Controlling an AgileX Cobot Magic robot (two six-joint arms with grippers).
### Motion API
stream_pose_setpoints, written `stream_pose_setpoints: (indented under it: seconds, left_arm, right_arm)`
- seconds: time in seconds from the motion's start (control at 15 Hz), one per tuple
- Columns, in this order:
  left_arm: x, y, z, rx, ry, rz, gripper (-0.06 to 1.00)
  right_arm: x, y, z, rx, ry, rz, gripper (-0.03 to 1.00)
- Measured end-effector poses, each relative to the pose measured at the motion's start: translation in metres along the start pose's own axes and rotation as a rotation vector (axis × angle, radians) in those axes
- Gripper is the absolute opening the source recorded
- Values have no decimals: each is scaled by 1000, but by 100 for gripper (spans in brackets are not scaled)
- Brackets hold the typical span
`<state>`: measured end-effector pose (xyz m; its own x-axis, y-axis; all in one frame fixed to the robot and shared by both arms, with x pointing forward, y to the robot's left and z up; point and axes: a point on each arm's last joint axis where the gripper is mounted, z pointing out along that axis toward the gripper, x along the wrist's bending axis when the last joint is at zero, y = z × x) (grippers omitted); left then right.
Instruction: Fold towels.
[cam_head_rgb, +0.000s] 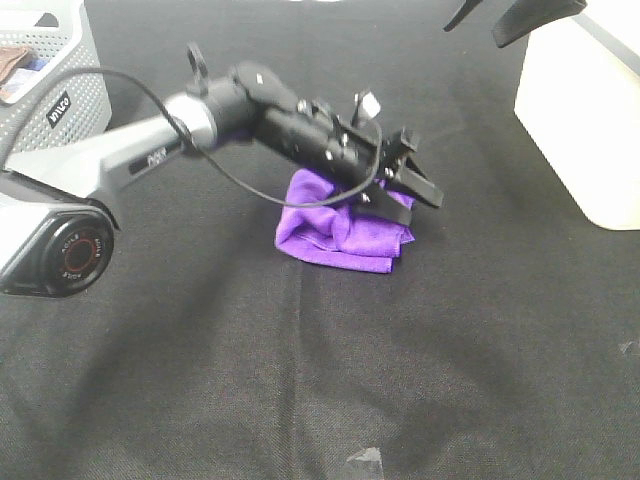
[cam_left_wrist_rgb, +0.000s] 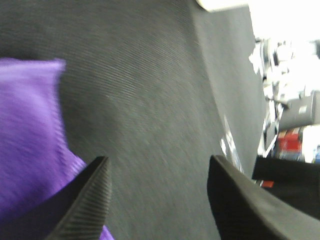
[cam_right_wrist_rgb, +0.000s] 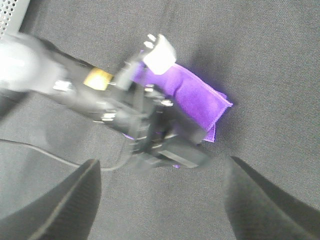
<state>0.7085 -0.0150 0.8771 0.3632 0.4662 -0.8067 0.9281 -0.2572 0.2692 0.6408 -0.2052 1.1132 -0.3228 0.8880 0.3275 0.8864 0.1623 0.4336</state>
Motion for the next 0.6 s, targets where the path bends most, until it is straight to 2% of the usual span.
stream_pose_setpoints:
  seconds: [0.13, 0.2, 0.53, 0.6]
  left_arm:
    - [-11, 13, -22, -43, 66, 52, 53]
    - [-13, 15, -25, -53, 75, 53, 53]
    - [-17, 27, -53, -115, 94, -36, 53]
    - [-31, 35, -81, -165, 126, -30, 52]
  right_arm:
    - [1, 0, 0, -1, 6, 2, 66]
    - [1, 0, 0, -1, 7, 3, 66]
    - [5, 0, -11, -24, 4, -8, 66]
    - [9, -2, -24, -49, -15, -26, 66]
